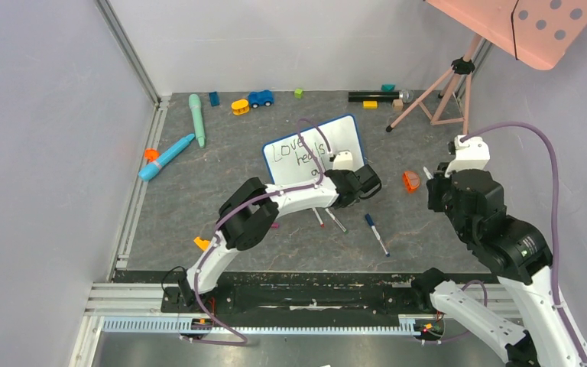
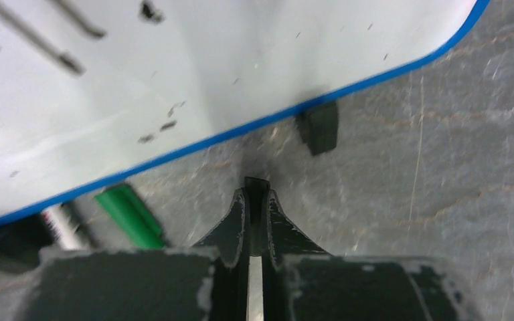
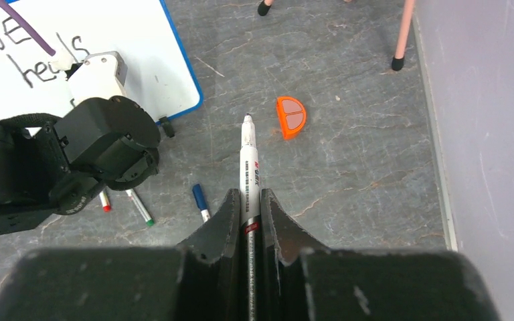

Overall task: Write a sentence on the whiteboard
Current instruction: Pick up the pen cap from the center of the board.

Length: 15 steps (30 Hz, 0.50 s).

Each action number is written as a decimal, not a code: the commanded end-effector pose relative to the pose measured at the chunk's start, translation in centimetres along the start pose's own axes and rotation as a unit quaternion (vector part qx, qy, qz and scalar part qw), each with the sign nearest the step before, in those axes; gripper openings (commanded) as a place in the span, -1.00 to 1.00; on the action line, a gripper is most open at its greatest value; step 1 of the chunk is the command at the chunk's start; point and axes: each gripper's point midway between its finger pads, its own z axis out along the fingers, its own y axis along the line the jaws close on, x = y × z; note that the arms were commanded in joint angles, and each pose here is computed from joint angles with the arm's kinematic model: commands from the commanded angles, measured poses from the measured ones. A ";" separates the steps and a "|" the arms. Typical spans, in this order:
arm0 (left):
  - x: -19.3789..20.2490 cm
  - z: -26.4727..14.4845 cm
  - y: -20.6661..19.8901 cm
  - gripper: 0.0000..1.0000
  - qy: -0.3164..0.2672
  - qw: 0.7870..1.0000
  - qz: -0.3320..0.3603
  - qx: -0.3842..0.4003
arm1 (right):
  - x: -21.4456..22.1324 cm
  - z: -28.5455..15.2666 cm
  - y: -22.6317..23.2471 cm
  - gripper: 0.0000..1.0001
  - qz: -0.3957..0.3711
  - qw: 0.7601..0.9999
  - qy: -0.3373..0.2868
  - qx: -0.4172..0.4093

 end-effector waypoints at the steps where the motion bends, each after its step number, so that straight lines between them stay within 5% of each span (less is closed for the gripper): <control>1: -3.1 -7.0 -0.6 -0.96 0.015 0.996 -0.065 0.059 | 0.5 -0.7 1.1 -1.00 0.031 0.999 0.000 -0.038; 5: -6.4 -13.2 0.3 -0.96 0.006 0.987 -0.110 0.114 | 0.9 -1.4 4.5 -1.00 0.049 0.988 -0.014 -0.145; 10: -9.4 -19.5 3.8 -0.96 -0.002 0.970 -0.181 0.165 | 1.3 -2.4 10.8 -1.00 0.077 0.947 -0.024 -0.310; 15: -11.9 -22.1 10.0 -0.96 0.003 0.930 -0.311 0.197 | 0.1 -2.0 14.7 -1.00 0.143 0.908 -0.040 -0.392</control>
